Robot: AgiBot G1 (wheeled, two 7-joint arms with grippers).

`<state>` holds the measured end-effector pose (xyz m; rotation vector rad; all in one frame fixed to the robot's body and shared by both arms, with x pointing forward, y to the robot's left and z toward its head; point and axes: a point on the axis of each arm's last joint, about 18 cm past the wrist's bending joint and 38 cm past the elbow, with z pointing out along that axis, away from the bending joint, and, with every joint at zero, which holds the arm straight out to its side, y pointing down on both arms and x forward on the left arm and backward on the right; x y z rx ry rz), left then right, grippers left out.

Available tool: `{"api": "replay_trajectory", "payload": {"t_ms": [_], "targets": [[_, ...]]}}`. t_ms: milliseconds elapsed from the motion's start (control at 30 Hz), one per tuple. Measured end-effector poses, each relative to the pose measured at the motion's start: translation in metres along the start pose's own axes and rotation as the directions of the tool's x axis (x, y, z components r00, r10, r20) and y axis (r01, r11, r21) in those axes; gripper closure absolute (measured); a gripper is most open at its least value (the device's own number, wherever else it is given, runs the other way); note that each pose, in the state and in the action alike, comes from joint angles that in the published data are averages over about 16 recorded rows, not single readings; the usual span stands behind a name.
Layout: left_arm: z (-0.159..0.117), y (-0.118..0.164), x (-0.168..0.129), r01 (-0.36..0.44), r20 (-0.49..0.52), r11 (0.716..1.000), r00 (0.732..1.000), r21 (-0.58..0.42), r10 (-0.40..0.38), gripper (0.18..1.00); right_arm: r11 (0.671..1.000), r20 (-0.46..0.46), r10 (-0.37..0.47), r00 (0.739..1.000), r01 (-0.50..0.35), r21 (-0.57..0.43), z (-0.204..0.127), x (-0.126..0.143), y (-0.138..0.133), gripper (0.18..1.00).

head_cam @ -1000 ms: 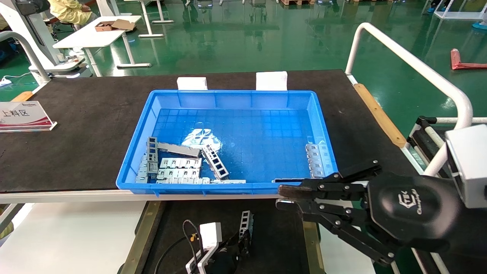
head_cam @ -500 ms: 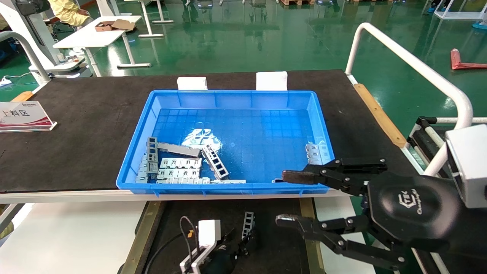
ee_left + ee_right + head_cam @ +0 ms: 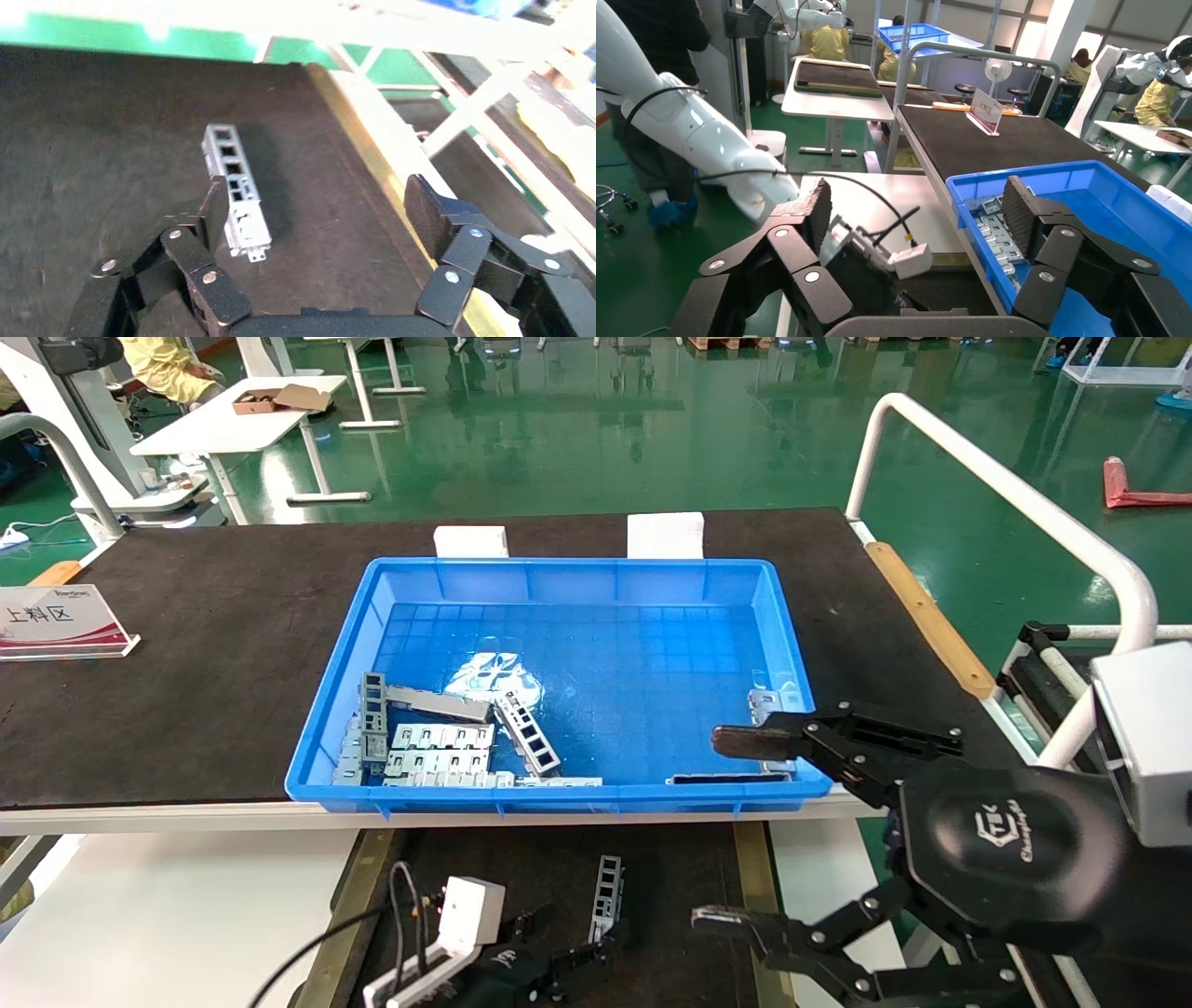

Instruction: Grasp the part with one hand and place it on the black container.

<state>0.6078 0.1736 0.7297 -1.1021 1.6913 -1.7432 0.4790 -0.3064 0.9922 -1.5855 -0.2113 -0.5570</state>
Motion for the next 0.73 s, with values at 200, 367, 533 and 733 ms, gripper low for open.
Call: {"api": "replay_trajectory", "payload": {"t_ms": [200,367,533,733], "targets": [[-0.024,-0.020,-0.007,-0.054,-0.087,0.999,0.995,0.009,0.054,0.261,1.000,0.000,0.000,1.000,0.000,0.000,0.000,0.000,0.000,0.291],[-0.046,-0.037,-0.012,-0.100,-0.150,0.994,0.983,0.038,0.105,0.215,1.000,0.000,0.000,1.000,0.000,0.000,0.000,0.000,0.000,0.234],[-0.067,-0.052,-0.017,-0.137,-0.194,0.988,0.970,0.076,0.149,0.192,1.000,0.000,0.000,1.000,0.000,0.000,0.000,0.000,0.000,0.201],[-0.081,-0.063,-0.018,-0.162,-0.223,0.981,0.958,0.105,0.182,0.184,1.000,0.000,0.000,1.000,0.000,0.000,0.000,0.000,0.000,0.185]]}}
